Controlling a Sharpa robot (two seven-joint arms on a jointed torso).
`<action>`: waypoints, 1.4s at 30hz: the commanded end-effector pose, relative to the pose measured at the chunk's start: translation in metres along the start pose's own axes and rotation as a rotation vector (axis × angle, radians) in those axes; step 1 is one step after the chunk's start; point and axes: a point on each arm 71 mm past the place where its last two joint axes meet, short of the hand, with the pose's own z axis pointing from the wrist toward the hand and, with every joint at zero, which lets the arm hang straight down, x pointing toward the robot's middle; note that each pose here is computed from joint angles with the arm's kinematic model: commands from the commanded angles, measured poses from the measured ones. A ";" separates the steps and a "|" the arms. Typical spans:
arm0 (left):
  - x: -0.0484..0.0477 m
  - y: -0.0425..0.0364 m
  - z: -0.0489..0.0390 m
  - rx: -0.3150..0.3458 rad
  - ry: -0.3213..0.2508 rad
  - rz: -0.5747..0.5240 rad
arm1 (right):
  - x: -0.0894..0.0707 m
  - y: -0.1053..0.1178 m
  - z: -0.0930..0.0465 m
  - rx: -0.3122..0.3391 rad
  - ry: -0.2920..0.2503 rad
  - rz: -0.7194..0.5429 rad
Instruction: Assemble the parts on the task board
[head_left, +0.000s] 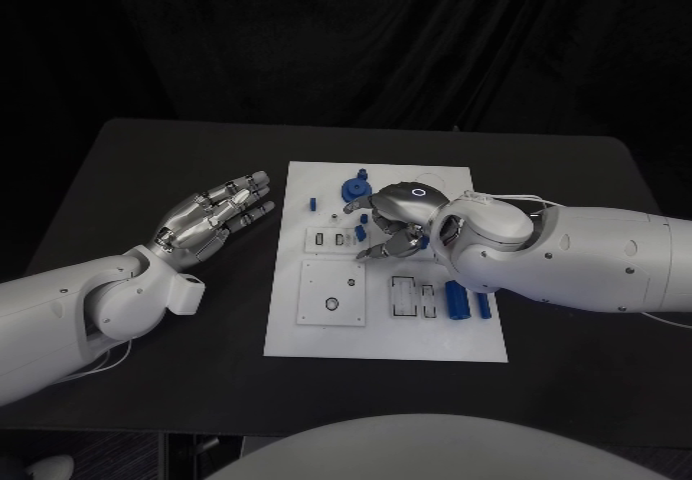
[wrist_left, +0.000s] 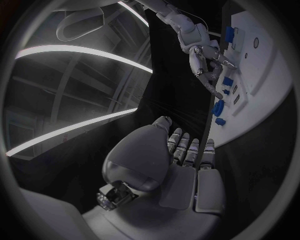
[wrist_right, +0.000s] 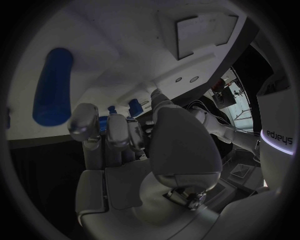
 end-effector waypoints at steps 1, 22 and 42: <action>0.0009 -0.0015 -0.0008 0.022 -0.003 0.000 | -0.010 0.008 -0.005 -0.087 -0.130 0.038; 0.0200 -0.0276 0.0062 0.017 -0.014 0.318 | -0.090 -0.018 -0.040 -0.140 -0.408 0.075; 0.0326 -0.0194 0.0564 -0.158 0.229 0.484 | -0.081 -0.068 -0.040 0.018 -0.354 0.103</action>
